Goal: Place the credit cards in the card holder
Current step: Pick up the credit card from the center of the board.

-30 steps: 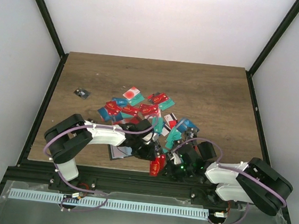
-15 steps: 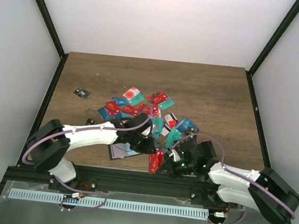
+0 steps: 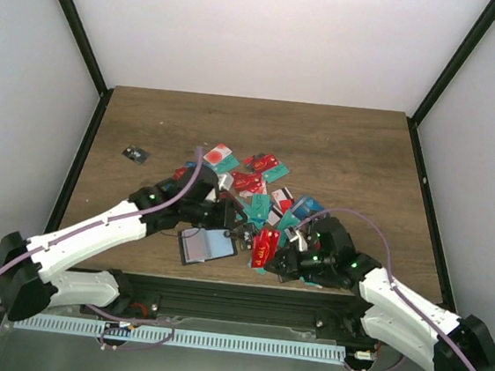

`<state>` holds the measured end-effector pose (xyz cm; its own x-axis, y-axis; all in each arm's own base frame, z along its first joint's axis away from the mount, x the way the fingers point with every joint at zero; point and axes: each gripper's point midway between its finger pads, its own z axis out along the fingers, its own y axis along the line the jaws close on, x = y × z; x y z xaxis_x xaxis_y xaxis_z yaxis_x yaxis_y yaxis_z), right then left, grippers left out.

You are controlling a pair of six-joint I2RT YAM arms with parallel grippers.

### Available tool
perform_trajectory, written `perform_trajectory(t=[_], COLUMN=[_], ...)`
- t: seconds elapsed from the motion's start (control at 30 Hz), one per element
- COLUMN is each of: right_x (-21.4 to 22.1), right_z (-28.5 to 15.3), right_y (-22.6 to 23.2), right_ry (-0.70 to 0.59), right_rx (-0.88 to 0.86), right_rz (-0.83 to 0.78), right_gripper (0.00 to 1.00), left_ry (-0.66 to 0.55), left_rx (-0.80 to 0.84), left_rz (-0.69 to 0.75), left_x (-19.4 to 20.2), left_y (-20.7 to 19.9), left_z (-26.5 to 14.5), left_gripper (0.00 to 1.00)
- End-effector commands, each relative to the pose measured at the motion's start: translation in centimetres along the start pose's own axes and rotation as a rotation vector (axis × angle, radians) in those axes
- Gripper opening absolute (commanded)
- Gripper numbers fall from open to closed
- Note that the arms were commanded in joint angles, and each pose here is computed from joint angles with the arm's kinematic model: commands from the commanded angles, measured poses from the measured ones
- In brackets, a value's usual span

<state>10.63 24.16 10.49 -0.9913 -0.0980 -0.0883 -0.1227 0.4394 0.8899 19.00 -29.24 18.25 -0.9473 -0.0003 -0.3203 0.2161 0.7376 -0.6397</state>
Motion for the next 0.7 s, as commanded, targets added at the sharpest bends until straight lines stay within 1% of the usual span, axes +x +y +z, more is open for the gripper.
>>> perform_trajectory(t=[0.0, 0.1, 0.27, 0.43, 0.67], right_x=[-1.4, -2.1, -2.8, -3.2, -3.6], right_z=[-1.1, -1.5, -2.1, -3.0, -3.6], right_y=[3.0, 4.2, 6.5, 8.9, 10.2], right_ry=[-0.008, -0.016, -0.02, -0.025, -0.018], right_rx=[-0.088, -0.131, -0.195, -0.277, -0.322], right_rz=[-0.046, -0.068, -0.131, -0.203, -0.236], right_gripper=[0.01, 0.01, 0.01, 0.01, 0.01], left_ry=[-0.066, -0.085, -0.062, -0.07, -0.098], left_rx=[0.058, 0.161, 0.295, 0.421, 0.532], left_rz=[-0.062, -0.085, -0.09, -0.073, -0.074], left_x=[-1.0, -1.3, -0.8, -0.7, -1.2], left_y=[0.5, -0.1, -1.1, -2.2, -2.4], left_z=[-1.6, -1.9, -1.3, -1.1, -1.0], left_gripper=[0.49, 0.51, 0.51, 0.48, 0.43])
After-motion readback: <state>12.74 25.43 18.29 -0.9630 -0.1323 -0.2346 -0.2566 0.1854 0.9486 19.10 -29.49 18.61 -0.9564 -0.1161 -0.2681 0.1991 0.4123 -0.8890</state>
